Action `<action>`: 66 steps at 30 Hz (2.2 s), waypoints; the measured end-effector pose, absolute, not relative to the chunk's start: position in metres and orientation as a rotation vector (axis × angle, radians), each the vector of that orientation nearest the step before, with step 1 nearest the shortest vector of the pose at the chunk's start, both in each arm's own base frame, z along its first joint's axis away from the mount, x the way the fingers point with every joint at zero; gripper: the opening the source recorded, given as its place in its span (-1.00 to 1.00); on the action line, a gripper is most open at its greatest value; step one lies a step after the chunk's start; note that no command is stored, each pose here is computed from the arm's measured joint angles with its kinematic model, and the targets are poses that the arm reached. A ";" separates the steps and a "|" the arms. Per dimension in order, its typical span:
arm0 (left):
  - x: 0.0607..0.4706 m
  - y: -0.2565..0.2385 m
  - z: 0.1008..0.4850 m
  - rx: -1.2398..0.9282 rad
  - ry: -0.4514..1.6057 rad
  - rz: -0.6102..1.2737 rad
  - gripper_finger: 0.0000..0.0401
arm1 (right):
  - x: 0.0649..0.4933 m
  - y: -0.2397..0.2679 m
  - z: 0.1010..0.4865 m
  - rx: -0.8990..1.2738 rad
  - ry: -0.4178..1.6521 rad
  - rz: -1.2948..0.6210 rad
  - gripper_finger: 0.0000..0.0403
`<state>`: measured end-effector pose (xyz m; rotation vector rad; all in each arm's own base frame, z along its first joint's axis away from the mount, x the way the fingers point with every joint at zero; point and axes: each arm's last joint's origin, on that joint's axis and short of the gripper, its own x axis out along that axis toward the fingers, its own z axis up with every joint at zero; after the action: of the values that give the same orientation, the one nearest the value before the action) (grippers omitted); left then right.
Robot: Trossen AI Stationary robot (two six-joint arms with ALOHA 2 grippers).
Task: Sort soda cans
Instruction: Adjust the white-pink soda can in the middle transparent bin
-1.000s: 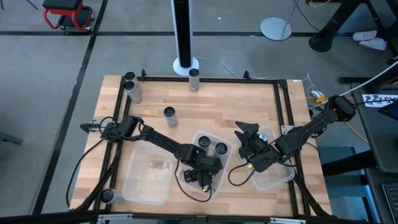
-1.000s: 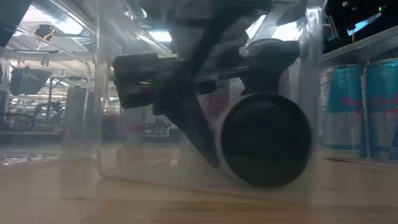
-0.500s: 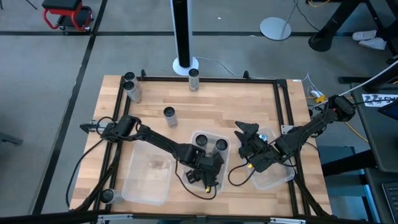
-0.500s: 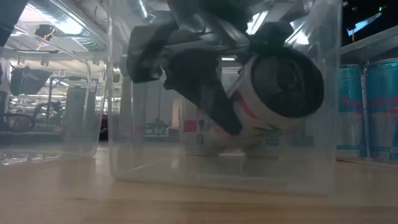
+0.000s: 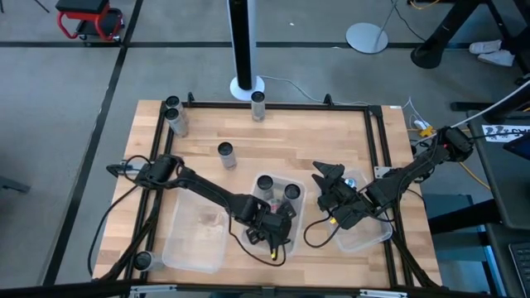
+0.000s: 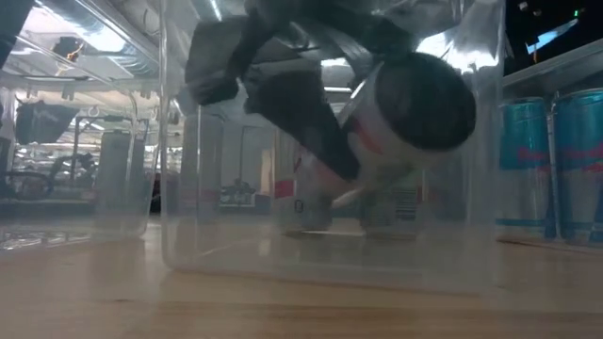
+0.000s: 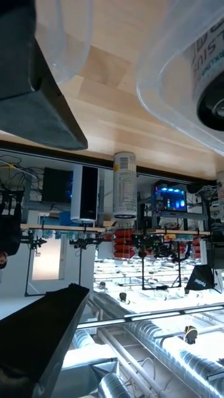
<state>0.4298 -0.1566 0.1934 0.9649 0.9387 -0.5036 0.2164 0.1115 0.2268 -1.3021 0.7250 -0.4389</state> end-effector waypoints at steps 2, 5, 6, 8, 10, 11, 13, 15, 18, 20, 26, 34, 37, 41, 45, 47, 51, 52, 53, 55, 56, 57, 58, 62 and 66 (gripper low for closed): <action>0.429 -0.158 0.200 0.936 0.939 -0.485 0.34 | 0.216 0.112 0.227 -1.305 0.726 -0.438 0.85; 0.428 -0.161 0.212 0.906 0.925 -0.465 0.33 | 0.216 0.112 0.227 -1.305 0.725 -0.437 0.85; 0.427 -0.161 0.215 0.896 0.925 -0.460 0.33 | 0.216 0.112 0.227 -1.307 0.726 -0.437 0.85; 0.425 -0.162 0.223 0.880 0.912 -0.450 0.33 | 0.216 0.112 0.227 -1.306 0.725 -0.437 0.85; 0.423 -0.162 0.230 0.861 0.893 -0.439 0.33 | 0.216 0.112 0.227 -1.308 0.726 -0.437 0.85; 0.422 -0.162 0.234 0.850 0.886 -0.434 0.33 | 0.216 0.112 0.227 -1.306 0.725 -0.437 0.85; 0.420 -0.161 0.241 0.824 0.874 -0.417 0.33 | 0.216 0.112 0.227 -1.307 0.725 -0.437 0.85; 0.417 -0.160 0.250 0.798 0.858 -0.401 0.33 | 0.216 0.112 0.227 -1.307 0.725 -0.437 0.85; 0.412 -0.158 0.265 0.761 0.824 -0.378 0.32 | 0.216 0.112 0.227 -1.307 0.726 -0.437 0.85; 0.409 -0.157 0.275 0.730 0.799 -0.361 0.32 | 0.216 0.112 0.227 -1.307 0.725 -0.437 0.85; 0.395 -0.151 0.308 0.633 0.734 -0.311 0.32 | 0.217 0.112 0.227 -1.306 0.724 -0.438 0.85; 0.373 -0.146 0.350 0.476 0.623 -0.340 0.32 | 0.217 0.112 0.228 -1.296 0.715 -0.441 0.85; 0.362 -0.147 0.364 0.447 0.581 -0.343 0.32 | 0.217 0.112 0.228 -1.295 0.714 -0.441 0.85; 0.344 -0.149 0.371 0.418 0.549 -0.354 0.32 | 0.218 0.112 0.228 -1.291 0.711 -0.443 0.85; 0.326 -0.150 0.365 0.377 0.550 -0.363 0.32 | 0.218 0.113 0.228 -1.284 0.704 -0.440 0.85; 0.318 -0.149 0.361 0.366 0.517 -0.367 0.32 | 0.219 0.113 0.229 -1.276 0.699 -0.437 0.85; 0.302 -0.142 0.355 0.345 0.439 -0.355 0.32 | 0.222 0.115 0.236 -1.262 0.687 -0.409 0.85; 0.298 -0.140 0.353 0.342 0.416 -0.341 0.32 | 0.224 0.117 0.241 -1.260 0.677 -0.389 0.85; 0.295 -0.137 0.351 0.344 0.389 -0.326 0.32 | 0.227 0.120 0.249 -1.250 0.657 -0.368 0.85; 0.290 -0.130 0.346 0.336 0.331 -0.307 0.32 | 0.231 0.124 0.264 -1.239 0.625 -0.321 0.85; 0.288 -0.127 0.342 0.336 0.306 -0.296 0.32 | 0.233 0.125 0.271 -1.238 0.608 -0.289 0.85; 0.287 -0.124 0.339 0.337 0.285 -0.288 0.32 | 0.235 0.127 0.277 -1.231 0.588 -0.258 0.85; 0.287 -0.121 0.335 0.338 0.270 -0.280 0.32 | 0.237 0.129 0.283 -1.223 0.568 -0.235 0.85; 0.289 -0.114 0.322 0.354 0.237 -0.255 0.32 | 0.241 0.134 0.303 -1.191 0.495 -0.171 0.85; 0.292 -0.106 0.314 0.355 0.200 -0.227 0.32 | 0.245 0.141 0.321 -1.102 0.363 -0.076 0.85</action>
<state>0.2916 -0.1058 0.3140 0.3553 0.2005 -0.2265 0.2455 0.1409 0.3211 -1.1016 0.3627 -0.0763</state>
